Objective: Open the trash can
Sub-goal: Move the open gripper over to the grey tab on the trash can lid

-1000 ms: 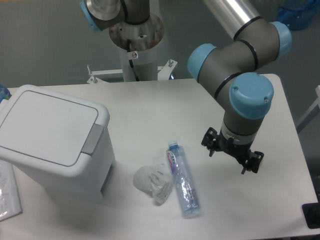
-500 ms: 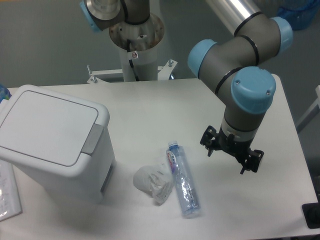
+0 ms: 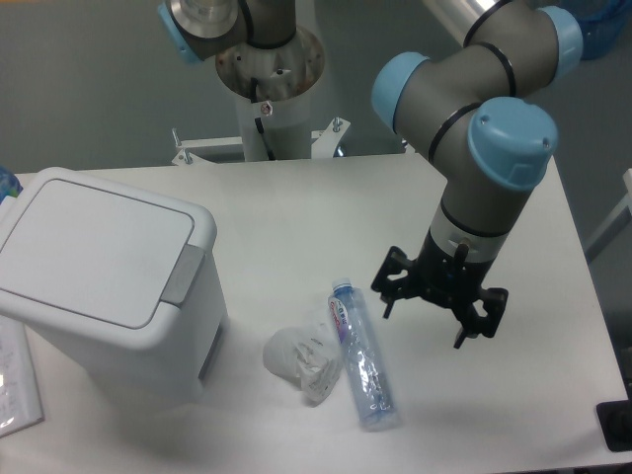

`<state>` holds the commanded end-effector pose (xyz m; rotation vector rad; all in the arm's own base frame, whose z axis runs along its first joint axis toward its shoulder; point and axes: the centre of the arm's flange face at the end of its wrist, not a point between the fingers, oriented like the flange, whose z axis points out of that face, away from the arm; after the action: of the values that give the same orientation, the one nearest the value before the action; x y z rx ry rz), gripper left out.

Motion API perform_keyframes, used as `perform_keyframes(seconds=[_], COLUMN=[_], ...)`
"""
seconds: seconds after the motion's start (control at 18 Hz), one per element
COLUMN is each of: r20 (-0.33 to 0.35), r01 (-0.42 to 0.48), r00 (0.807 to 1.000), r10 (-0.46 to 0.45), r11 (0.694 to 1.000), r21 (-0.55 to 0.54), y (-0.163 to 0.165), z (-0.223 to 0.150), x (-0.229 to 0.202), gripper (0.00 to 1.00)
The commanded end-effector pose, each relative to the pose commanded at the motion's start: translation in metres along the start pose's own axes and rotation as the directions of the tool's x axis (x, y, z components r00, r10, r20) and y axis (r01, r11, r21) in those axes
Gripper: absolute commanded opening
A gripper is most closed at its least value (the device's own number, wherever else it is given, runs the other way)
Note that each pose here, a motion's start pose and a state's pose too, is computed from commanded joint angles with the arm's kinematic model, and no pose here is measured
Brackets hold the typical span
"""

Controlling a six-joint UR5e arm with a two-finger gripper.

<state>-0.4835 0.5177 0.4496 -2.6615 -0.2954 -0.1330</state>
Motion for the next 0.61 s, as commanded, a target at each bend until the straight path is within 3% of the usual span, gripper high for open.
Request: perform_keyframes(seconds=[0.11, 0.22, 0.44, 0.61], r20=[-0.058, -0.084, -0.094, -0.108], r01=[0.111, 0.154, 0.174, 0.16], r00=[0.993, 0.986, 0.982, 0.983], r10=[-0.107, -0.145, -0.162, -0.146], r11=[0.99, 0.981, 0.974, 0.978], r21=[0.081, 0.115, 0.145, 0.135], y=[-0.013, -0.025, -0.042, -0.028], z=[-0.011, -0.012, -0.027, -0.035], x=[0.018, 0.036, 0.081, 0.123], gripper=[1.0, 1.0, 1.0, 1.0])
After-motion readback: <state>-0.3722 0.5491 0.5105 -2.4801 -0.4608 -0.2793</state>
